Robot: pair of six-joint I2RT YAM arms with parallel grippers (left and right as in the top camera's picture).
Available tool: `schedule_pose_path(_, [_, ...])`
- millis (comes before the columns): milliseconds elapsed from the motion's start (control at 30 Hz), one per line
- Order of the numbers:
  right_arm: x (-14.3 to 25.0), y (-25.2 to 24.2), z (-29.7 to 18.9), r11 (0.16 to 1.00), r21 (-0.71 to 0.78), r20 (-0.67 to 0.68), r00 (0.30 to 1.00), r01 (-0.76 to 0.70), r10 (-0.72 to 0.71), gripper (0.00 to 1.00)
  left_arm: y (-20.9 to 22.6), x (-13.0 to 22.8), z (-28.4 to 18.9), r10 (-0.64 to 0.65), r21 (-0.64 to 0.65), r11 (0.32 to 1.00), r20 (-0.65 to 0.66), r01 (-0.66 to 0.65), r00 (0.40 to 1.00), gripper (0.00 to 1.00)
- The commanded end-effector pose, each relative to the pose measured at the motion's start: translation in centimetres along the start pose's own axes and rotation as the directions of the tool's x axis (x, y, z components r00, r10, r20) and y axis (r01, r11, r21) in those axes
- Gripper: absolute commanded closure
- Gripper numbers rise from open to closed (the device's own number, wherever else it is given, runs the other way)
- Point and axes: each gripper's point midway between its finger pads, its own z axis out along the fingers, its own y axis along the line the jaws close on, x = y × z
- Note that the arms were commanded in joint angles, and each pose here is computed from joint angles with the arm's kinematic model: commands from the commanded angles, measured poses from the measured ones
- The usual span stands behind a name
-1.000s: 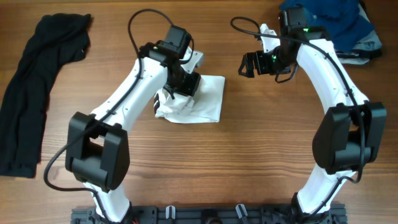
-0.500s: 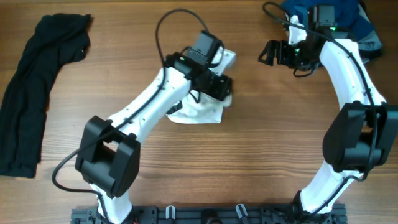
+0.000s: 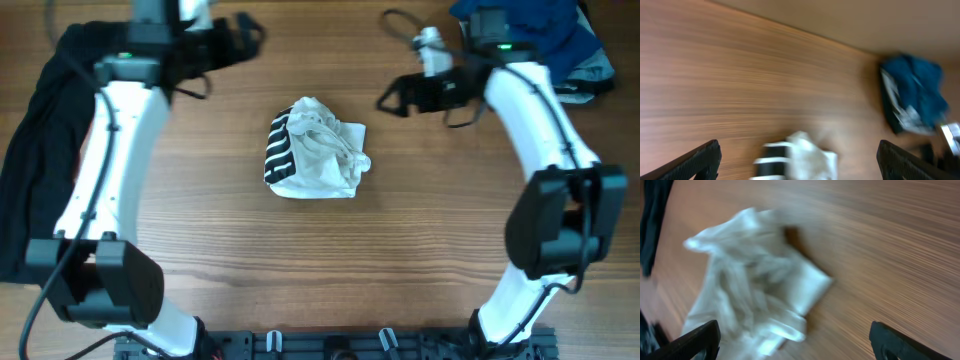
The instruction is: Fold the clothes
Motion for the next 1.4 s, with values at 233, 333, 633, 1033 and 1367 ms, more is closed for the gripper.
schedule_pose_path(233, [-5.3, 12.6, 9.5, 0.941, 0.295, 0.149, 0.965, 0.167, -0.218, 0.03, 10.7, 0.9, 0.1, -0.172, -0.334, 0.929, -0.011, 0.159, 0.985, 0.0])
schedule_pose_path(333, [-3.9, 11.0, 12.4, 0.908, 0.38, 0.09, 0.97, 0.176, -0.226, 0.05, 10.9, 1.0, 0.1, -0.169, -0.341, 0.927, -0.012, 0.155, 0.985, 0.0])
schedule_pose_path(633, [-1.9, 6.9, 9.5, 0.845, 0.52, -0.016, 0.99, 0.126, -0.138, 0.91, 11.1, 1.9, -0.1, -0.186, -0.356, 0.921, -0.043, 0.158, 0.982, 0.0])
schedule_pose_path(1033, [3.1, -3.3, 0.5, 0.872, 0.46, -0.068, 0.972, -0.17, 0.226, 0.82, 11.2, 1.5, -0.1, -0.133, -0.362, 0.926, -0.044, 0.108, 0.99, 0.0])
schedule_pose_path(1367, [5.7, 7.5, -0.9, 0.999, -0.018, -0.237, 0.971, -0.037, 0.032, 0.04, 11.2, 1.4, -0.1, -0.131, -0.36, 0.927, -0.04, 0.108, 0.991, 0.0])
